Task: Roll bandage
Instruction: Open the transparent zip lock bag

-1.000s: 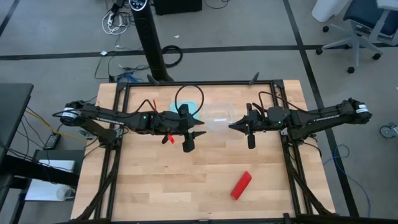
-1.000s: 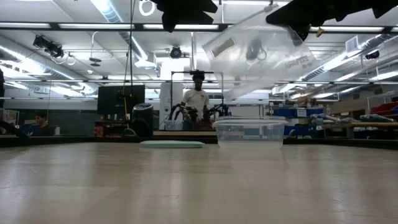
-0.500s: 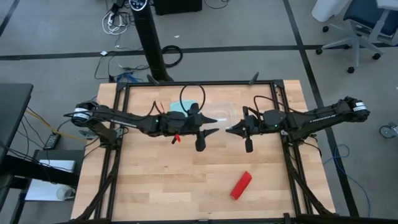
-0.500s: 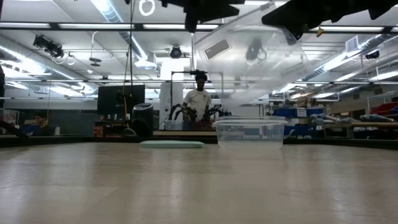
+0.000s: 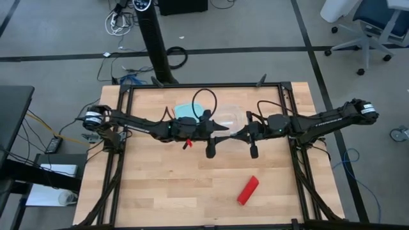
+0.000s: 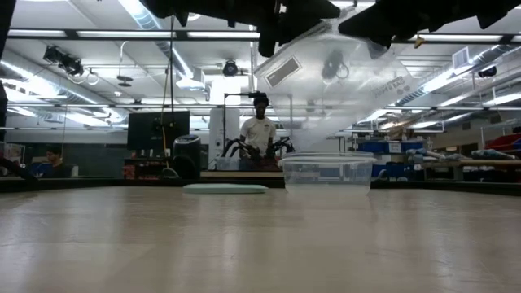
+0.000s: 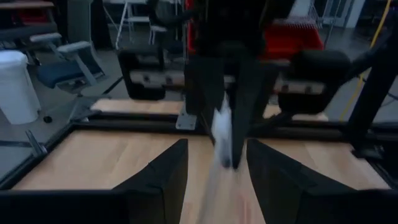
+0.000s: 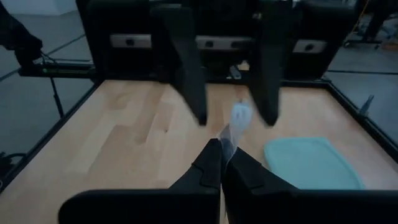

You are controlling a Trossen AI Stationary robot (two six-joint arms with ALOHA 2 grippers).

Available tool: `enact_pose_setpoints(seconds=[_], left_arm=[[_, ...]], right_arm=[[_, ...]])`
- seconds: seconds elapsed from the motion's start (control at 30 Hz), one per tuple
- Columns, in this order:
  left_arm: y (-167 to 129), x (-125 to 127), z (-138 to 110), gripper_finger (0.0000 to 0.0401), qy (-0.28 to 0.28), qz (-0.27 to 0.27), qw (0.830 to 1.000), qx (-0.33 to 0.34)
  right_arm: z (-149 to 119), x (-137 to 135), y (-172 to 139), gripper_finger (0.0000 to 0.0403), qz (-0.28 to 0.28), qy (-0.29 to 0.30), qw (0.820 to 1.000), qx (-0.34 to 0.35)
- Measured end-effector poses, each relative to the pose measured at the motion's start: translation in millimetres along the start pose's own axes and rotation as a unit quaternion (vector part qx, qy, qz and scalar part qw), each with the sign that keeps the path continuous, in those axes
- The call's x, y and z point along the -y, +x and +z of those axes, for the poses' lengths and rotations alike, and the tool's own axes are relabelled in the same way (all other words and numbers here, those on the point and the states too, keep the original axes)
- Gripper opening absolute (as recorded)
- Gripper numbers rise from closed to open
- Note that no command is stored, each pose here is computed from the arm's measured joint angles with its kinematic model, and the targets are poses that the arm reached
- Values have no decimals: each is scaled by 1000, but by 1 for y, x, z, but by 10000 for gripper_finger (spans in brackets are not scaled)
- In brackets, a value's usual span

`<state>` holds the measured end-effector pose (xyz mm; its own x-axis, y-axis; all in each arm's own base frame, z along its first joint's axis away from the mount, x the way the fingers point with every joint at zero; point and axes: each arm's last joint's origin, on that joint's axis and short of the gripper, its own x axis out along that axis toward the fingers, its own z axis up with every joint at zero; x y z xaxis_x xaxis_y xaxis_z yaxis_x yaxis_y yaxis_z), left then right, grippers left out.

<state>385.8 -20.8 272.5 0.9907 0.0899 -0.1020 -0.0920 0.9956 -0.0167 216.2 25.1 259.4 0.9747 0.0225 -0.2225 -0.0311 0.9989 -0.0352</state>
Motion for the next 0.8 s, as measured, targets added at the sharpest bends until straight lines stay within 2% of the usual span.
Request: enact_pose_setpoints(seconds=[0.5, 0.63, 0.8], left_arm=[[1, 0, 1, 160, -2, -2, 1000, 11], [1, 0, 2, 127, -3, -2, 1000, 14], [2, 1, 0, 55, -3, -18, 1000, 12]], right_arm=[[-2, 1, 8, 0, -3, -8, 1000, 5], [-2, 1, 8, 0, -3, -8, 1000, 6], [-2, 1, 8, 0, -3, -11, 1000, 6]])
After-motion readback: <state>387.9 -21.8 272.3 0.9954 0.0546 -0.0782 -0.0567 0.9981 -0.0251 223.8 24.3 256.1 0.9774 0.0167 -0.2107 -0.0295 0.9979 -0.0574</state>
